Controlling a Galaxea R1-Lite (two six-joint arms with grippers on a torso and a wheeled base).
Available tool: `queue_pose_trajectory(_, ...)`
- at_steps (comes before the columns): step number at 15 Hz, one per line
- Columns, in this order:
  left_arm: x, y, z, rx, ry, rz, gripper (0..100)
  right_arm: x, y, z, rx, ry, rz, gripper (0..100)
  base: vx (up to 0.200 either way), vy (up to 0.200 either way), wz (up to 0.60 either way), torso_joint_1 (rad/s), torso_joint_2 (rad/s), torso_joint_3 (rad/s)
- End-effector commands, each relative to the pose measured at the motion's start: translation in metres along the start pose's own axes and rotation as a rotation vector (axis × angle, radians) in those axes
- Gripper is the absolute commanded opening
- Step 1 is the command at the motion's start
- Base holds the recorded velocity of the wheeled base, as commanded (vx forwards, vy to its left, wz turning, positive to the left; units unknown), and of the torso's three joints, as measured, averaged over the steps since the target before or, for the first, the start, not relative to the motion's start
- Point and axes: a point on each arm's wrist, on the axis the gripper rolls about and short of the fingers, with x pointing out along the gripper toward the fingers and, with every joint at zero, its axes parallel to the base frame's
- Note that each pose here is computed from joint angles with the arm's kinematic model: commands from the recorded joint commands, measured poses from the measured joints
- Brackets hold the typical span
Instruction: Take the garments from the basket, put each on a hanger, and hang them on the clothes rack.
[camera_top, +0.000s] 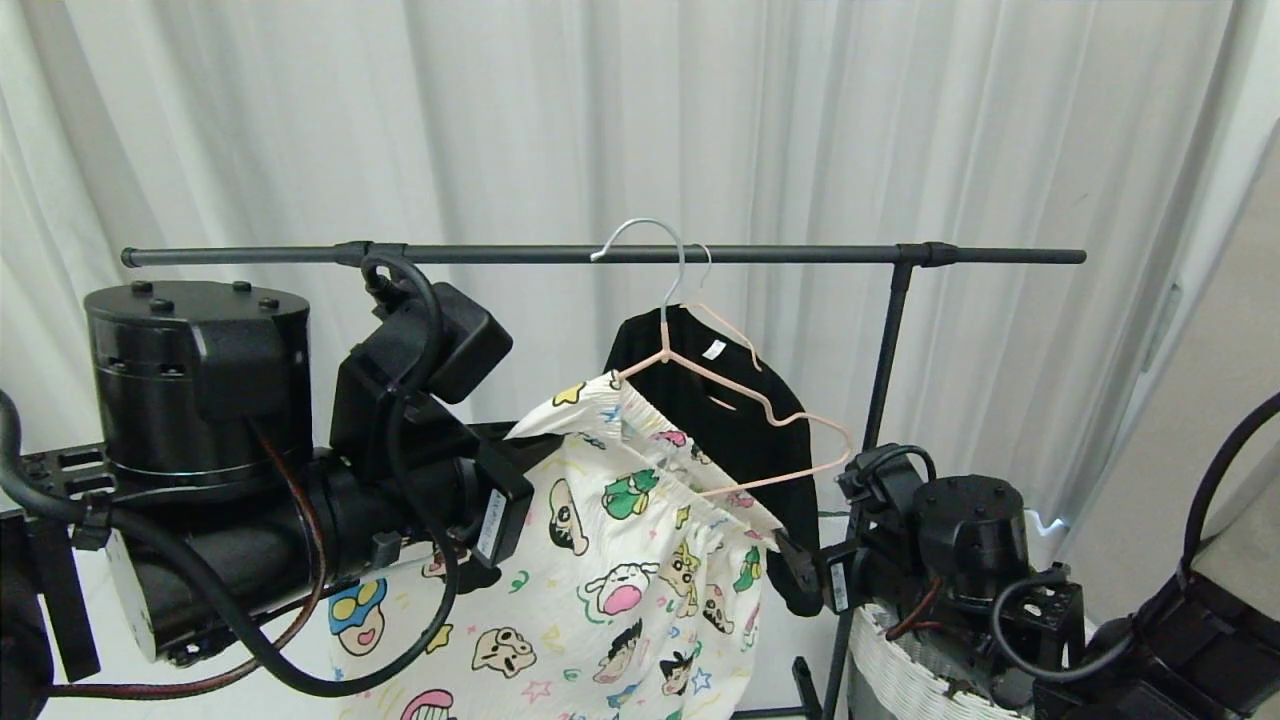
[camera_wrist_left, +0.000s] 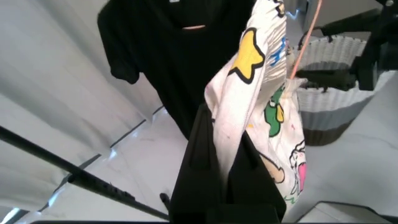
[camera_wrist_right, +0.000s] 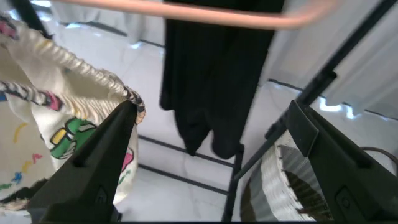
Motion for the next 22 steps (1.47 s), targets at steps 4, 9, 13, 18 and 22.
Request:
queue_pose_trajectory(4,0.004,0.008,-0.017,0.081,0.005,0.049,0,0.003,-0.027,-0.001,0.025,0.002,-0.079,100,0.0,0.0,0.0,0.0,0.0,0.0)
queue_pose_trajectory(9,0.003,0.007,-0.019,0.083,0.004,0.048,0,0.007,-0.049,0.002,0.033,-0.003,-0.139,100,0.0,0.0,0.0,0.0,0.0,0.0)
queue_pose_trajectory(13,0.001,0.0,-0.041,0.158,0.076,0.02,0,0.003,-0.051,0.008,0.037,-0.023,-0.117,100,0.0,0.0,0.0,0.0,0.0,0.0)
queue_pose_trajectory(18,0.015,-0.004,-0.066,0.226,0.223,0.064,0,-0.016,-0.053,0.03,-0.003,-0.101,-0.015,100,0.0,0.0,0.0,0.0,0.0,0.0)
queue_pose_trajectory(22,0.028,-0.01,-0.062,0.104,0.188,0.133,0,-0.04,-0.041,0.037,-0.132,-0.147,0.149,100,0.0,0.0,0.0,0.0,0.0,0.0)
